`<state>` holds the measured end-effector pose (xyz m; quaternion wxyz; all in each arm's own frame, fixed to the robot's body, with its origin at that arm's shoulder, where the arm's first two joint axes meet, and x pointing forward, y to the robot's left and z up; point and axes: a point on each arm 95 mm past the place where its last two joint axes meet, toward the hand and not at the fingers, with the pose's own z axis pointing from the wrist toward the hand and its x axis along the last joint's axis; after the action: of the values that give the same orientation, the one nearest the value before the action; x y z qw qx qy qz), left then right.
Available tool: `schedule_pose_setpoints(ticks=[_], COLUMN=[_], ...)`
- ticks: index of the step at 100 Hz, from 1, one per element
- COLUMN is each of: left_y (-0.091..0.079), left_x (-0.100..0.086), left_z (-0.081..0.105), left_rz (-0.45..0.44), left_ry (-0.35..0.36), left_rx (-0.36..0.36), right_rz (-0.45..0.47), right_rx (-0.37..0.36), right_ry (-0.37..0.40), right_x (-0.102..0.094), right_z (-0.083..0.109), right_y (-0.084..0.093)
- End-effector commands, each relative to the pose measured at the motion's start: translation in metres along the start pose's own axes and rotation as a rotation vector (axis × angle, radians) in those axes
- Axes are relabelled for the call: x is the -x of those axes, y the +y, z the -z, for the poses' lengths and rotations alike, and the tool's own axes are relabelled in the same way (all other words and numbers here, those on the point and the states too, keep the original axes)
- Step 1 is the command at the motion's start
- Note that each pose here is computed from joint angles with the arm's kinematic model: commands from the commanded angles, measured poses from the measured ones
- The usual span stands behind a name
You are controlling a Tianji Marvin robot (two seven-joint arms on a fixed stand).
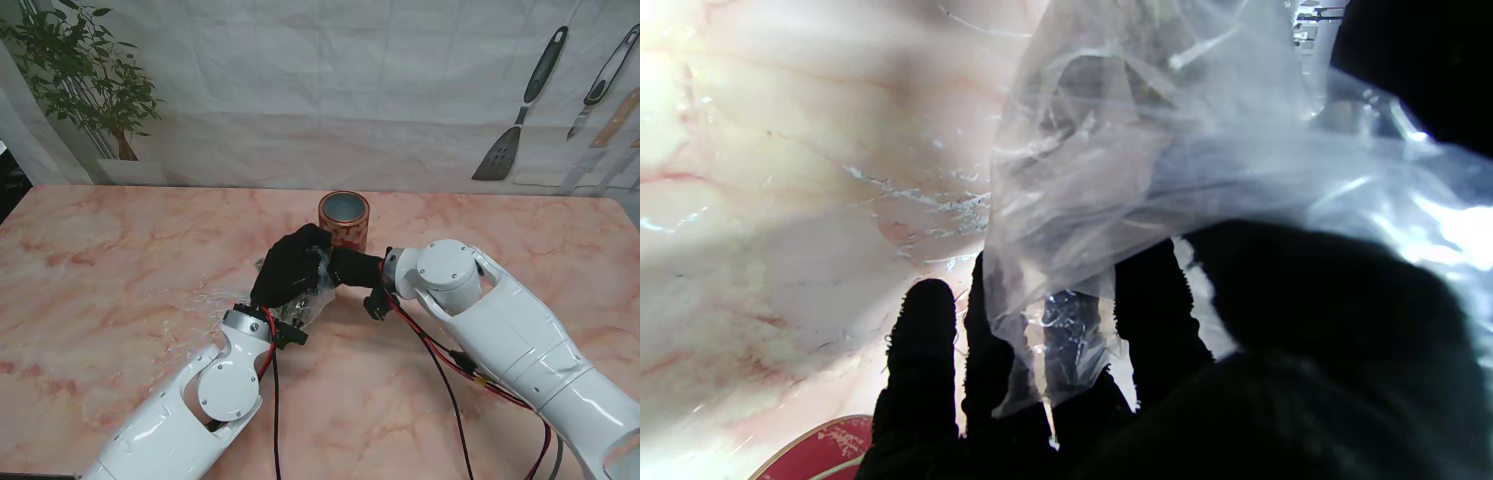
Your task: Insert tea bags into the tea bag box
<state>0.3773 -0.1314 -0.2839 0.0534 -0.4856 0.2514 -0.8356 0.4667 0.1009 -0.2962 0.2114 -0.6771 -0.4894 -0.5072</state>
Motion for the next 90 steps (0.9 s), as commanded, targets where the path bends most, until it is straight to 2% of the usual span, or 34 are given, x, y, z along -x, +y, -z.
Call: schedule_pose_setpoints(ticks=[1, 38, 66, 90], left_y=[0.001, -0.011, -0.025, -0.027], left_x=[-0.005, 0.004, 0.011, 0.013], left_z=[-0.002, -0.003, -0.007, -0.008], left_rz=[0.016, -0.048, -0.099, -0.138], left_ry=[0.011, -0.053, -0.114, -0.128], left_rx=[-0.002, -0.030, -0.071, -0.057], right_rz=[-0.022, -0.082, -0.108, -0.147], right_rx=[-0.016, 0.051, 0.083, 0.111], right_ry=[0.004, 0.042, 0.030, 0.053], right_x=[0.003, 0.001, 0.000, 0.000], right_z=[-0.004, 0.010, 0.025, 0.030], right_y=[-0.009, -0.004, 0.004, 0.005])
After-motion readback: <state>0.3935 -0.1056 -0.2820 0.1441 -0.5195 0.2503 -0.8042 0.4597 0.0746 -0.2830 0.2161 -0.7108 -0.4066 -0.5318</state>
